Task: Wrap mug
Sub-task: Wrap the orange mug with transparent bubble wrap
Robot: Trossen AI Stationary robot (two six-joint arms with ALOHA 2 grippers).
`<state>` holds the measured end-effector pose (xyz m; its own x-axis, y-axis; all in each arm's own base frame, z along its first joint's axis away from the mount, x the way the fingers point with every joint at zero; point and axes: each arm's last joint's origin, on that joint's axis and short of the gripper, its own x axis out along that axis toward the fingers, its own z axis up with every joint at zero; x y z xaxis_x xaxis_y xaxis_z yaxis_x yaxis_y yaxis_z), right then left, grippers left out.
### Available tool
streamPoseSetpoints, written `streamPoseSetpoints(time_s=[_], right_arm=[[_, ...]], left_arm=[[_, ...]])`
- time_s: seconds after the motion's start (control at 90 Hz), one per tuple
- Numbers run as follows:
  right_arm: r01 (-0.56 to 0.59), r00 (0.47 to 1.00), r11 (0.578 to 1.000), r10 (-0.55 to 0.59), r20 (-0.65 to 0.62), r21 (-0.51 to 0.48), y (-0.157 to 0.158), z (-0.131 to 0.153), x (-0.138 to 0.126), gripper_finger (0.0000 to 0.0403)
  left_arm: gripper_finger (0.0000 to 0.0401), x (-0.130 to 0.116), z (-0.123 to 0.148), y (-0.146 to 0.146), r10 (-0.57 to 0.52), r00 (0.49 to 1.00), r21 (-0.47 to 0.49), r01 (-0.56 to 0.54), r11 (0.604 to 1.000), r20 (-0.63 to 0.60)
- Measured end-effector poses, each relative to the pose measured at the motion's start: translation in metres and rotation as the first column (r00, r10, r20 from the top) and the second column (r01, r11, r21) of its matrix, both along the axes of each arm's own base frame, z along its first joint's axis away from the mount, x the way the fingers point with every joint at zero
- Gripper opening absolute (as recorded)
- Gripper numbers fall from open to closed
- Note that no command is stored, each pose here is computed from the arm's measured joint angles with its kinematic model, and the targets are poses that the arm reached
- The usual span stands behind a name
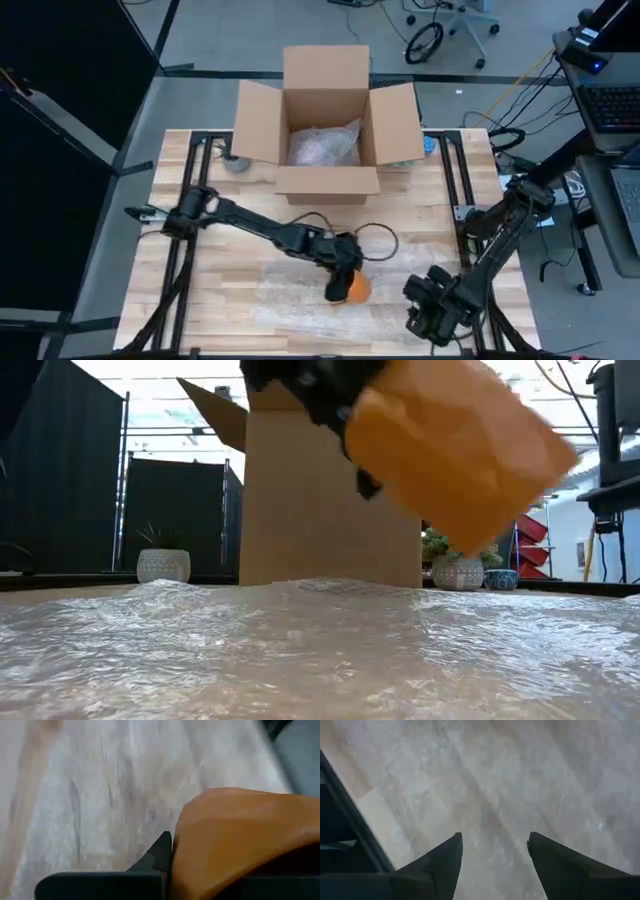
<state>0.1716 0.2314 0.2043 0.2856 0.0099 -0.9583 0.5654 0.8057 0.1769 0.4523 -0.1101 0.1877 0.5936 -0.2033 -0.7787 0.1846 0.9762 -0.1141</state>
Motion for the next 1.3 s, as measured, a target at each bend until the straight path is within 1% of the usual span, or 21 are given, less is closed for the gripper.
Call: streamPoseSetpoints(time_s=[0.033, 0.067, 0.133, 0.211, 0.3, 0.367, 0.456, 0.544, 0.644, 0.7, 0.767, 0.856, 0.922, 1.0, 1.078, 1.178, 1.211, 1.3], right_arm=[[0.013, 1.000, 1.000, -0.013, 0.001, 0.006, 0.001, 0.000, -0.001, 0.0212], [0.020, 1.000, 1.000, -0.020, 0.001, 0.009, 0.002, 0.000, -0.003, 0.0212], [0.030, 1.000, 0.999, -0.030, 0.004, 0.013, 0.004, 0.000, -0.005, 0.0212], [0.036, 0.999, 0.999, -0.036, 0.000, 0.014, 0.005, 0.000, -0.008, 0.0212], [0.032, 0.999, 0.999, -0.032, -0.003, 0.015, 0.006, 0.000, -0.009, 0.0212], [0.027, 1.000, 0.999, -0.027, -0.003, 0.021, 0.007, 0.000, -0.010, 0.0212], [0.023, 1.000, 0.999, -0.023, 0.002, 0.032, 0.009, 0.000, -0.011, 0.0212], [0.024, 1.000, 0.999, -0.024, 0.002, 0.033, 0.010, 0.000, -0.013, 0.0212], [0.024, 1.000, 0.999, -0.024, -0.002, 0.027, 0.010, 0.000, -0.015, 0.0212], [0.024, 1.000, 0.999, -0.024, -0.002, 0.027, 0.010, 0.000, -0.015, 0.0212], [0.024, 1.000, 0.999, -0.024, -0.001, 0.027, 0.010, 0.000, -0.015, 0.0212], [0.025, 1.000, 0.999, -0.025, -0.002, 0.026, 0.010, 0.000, -0.014, 0.0212], [0.025, 1.000, 0.999, -0.024, -0.006, 0.028, 0.010, 0.000, -0.015, 0.0212], [0.034, 0.998, 0.998, -0.032, -0.060, 0.047, 0.010, 0.000, -0.017, 0.0212], [0.084, 0.987, 0.995, -0.076, -0.138, 0.051, 0.008, -0.001, -0.022, 0.0212], [0.182, 0.969, 0.983, -0.177, -0.173, 0.010, 0.005, 0.000, -0.030, 0.0212], [0.225, 0.958, 0.974, -0.223, -0.181, -0.009, 0.004, -0.001, -0.033, 0.0212], [0.327, 0.925, 0.944, -0.328, -0.192, -0.036, 0.006, -0.003, -0.040, 0.0212]], left_arm=[[0.0004, 0.003, -0.001, 0.000, -0.001, 0.999, 0.044, 0.003, 0.999, -0.040], [0.0004, 0.007, 0.001, -0.001, -0.004, 0.999, 0.073, 0.008, 0.997, -0.050], [0.0004, 0.015, 0.005, -0.002, -0.015, 0.997, 0.110, 0.023, 0.994, -0.072], [0.0004, 0.024, 0.009, -0.004, -0.048, 0.998, 0.125, 0.051, 0.991, -0.030], [0.0015, 0.030, 0.001, -0.004, -0.107, 0.994, 0.166, 0.107, 0.980, -0.009], [0.0033, 0.029, -0.005, -0.004, -0.133, 0.990, 0.190, 0.138, 0.972, -0.039], [0.0063, 0.029, -0.001, -0.001, -0.130, 0.991, 0.191, 0.134, 0.972, -0.032], [0.0102, 0.030, 0.001, 0.003, -0.133, 0.991, 0.177, 0.136, 0.975, -0.029], [0.0149, 0.030, 0.008, 0.006, -0.161, 0.987, 0.126, 0.162, 0.979, -0.011], [0.0172, 0.028, 0.014, 0.007, -0.158, 0.987, 0.122, 0.157, 0.980, -0.003], [0.0196, 0.029, 0.021, 0.006, -0.157, 0.987, 0.121, 0.152, 0.981, 0.033], [0.0219, 0.026, 0.027, 0.005, -0.153, 0.987, 0.133, 0.146, 0.980, 0.040], [0.0230, 0.025, 0.033, 0.006, -0.147, 0.988, 0.140, 0.139, 0.980, 0.047], [0.0236, 0.019, 0.043, 0.007, -0.141, 0.989, 0.140, 0.134, 0.981, 0.045], [0.0237, 0.012, 0.061, 0.007, -0.121, 0.991, 0.135, 0.111, 0.985, 0.062], [0.0237, 0.001, 0.081, 0.003, -0.110, 0.991, 0.116, 0.100, 0.988, 0.080], [0.0237, -0.004, 0.085, 0.002, -0.114, 0.992, 0.119, 0.107, 0.987, 0.057], [0.0237, -0.019, 0.085, -0.004, -0.118, 0.992, 0.159, 0.124, 0.979, -0.049]])
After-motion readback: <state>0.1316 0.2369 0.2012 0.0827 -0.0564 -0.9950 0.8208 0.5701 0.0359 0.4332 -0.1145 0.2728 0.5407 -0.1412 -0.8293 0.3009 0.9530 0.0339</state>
